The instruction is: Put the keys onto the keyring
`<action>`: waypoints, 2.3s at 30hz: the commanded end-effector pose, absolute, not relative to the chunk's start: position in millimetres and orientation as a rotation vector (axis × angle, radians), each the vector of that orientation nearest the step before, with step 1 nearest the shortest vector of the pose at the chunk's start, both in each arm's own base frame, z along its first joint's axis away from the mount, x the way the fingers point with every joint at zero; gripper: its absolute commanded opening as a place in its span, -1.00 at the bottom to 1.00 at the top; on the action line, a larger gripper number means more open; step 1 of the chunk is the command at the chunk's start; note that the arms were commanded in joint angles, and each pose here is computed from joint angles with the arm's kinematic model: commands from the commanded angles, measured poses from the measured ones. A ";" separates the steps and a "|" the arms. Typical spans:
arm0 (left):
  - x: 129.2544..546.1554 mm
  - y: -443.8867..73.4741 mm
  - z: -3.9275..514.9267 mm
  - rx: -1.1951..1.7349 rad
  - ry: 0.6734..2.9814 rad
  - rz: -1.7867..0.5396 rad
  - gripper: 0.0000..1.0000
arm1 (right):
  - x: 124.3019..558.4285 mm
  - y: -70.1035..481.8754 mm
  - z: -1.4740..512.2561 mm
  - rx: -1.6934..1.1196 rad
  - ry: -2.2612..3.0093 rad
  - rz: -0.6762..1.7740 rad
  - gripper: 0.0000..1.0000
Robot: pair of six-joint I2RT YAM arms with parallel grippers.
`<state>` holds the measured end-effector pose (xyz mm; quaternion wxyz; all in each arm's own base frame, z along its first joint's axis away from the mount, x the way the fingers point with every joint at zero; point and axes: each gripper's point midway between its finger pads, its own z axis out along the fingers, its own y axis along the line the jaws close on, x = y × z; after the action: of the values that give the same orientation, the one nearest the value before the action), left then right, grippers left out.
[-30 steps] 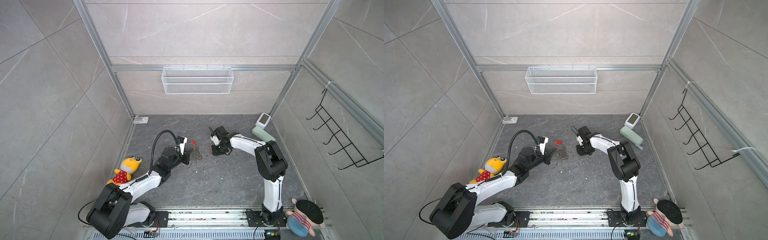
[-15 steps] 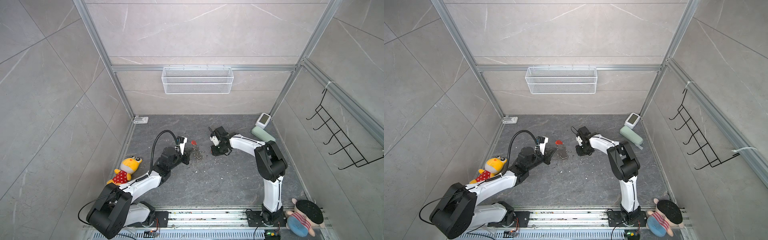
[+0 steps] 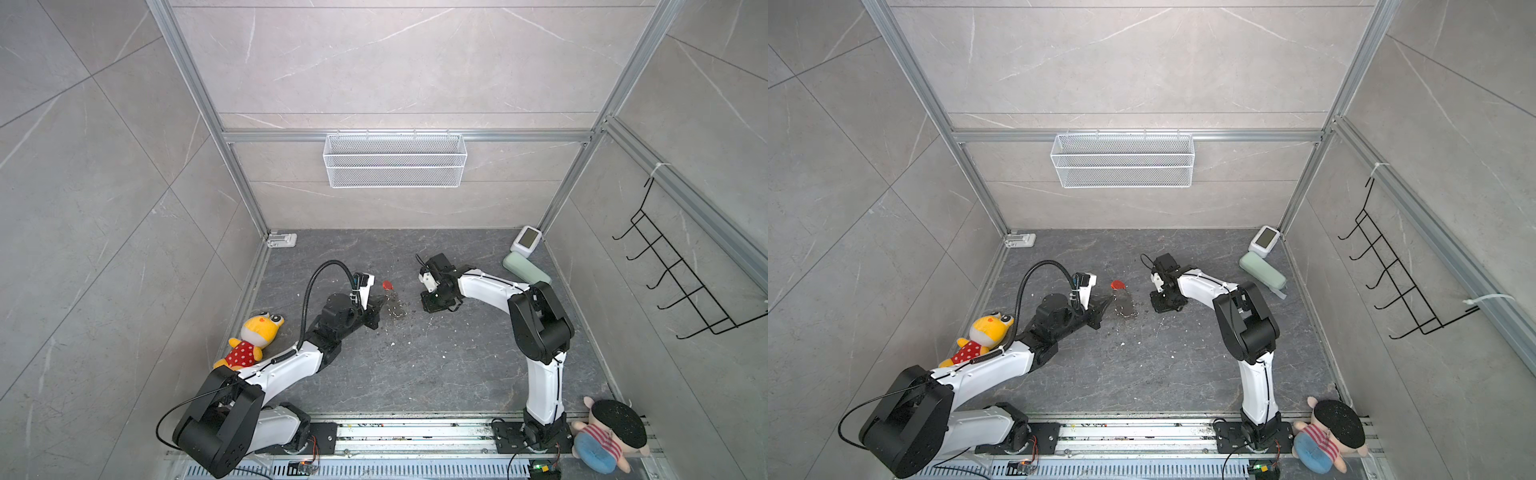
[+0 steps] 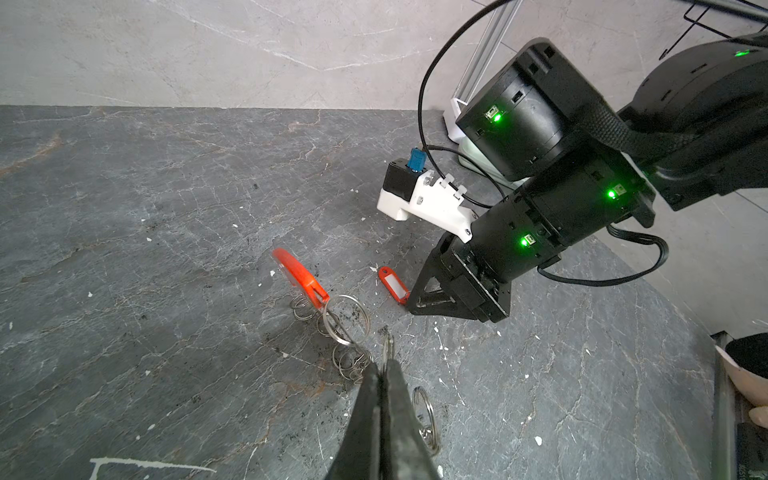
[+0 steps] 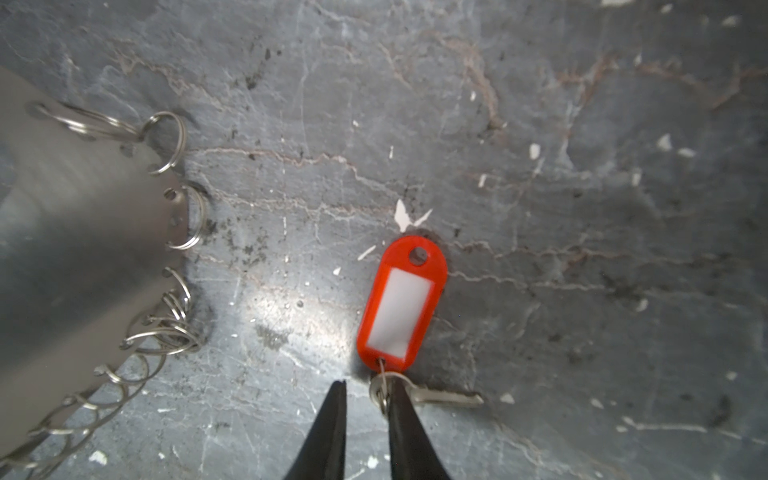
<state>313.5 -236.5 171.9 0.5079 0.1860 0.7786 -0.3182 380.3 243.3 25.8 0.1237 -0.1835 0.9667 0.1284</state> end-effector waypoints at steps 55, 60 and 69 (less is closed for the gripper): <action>345.4 -238.3 294.5 0.698 1.757 -0.506 -1.00 | 313.7 287.7 284.2 -0.868 1.954 1.248 -1.00; 359.1 -254.9 306.8 0.733 1.736 -0.666 -1.00 | 336.6 288.0 290.7 -0.816 2.027 1.219 -1.00; 372.0 -272.6 303.9 0.625 1.914 -0.892 -1.00 | 330.3 259.8 278.3 -0.684 2.107 1.034 -1.00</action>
<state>378.5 -268.7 288.1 0.4667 0.2668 0.7761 -0.3297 339.3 273.9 282.4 0.3367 -0.2796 0.7926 0.4245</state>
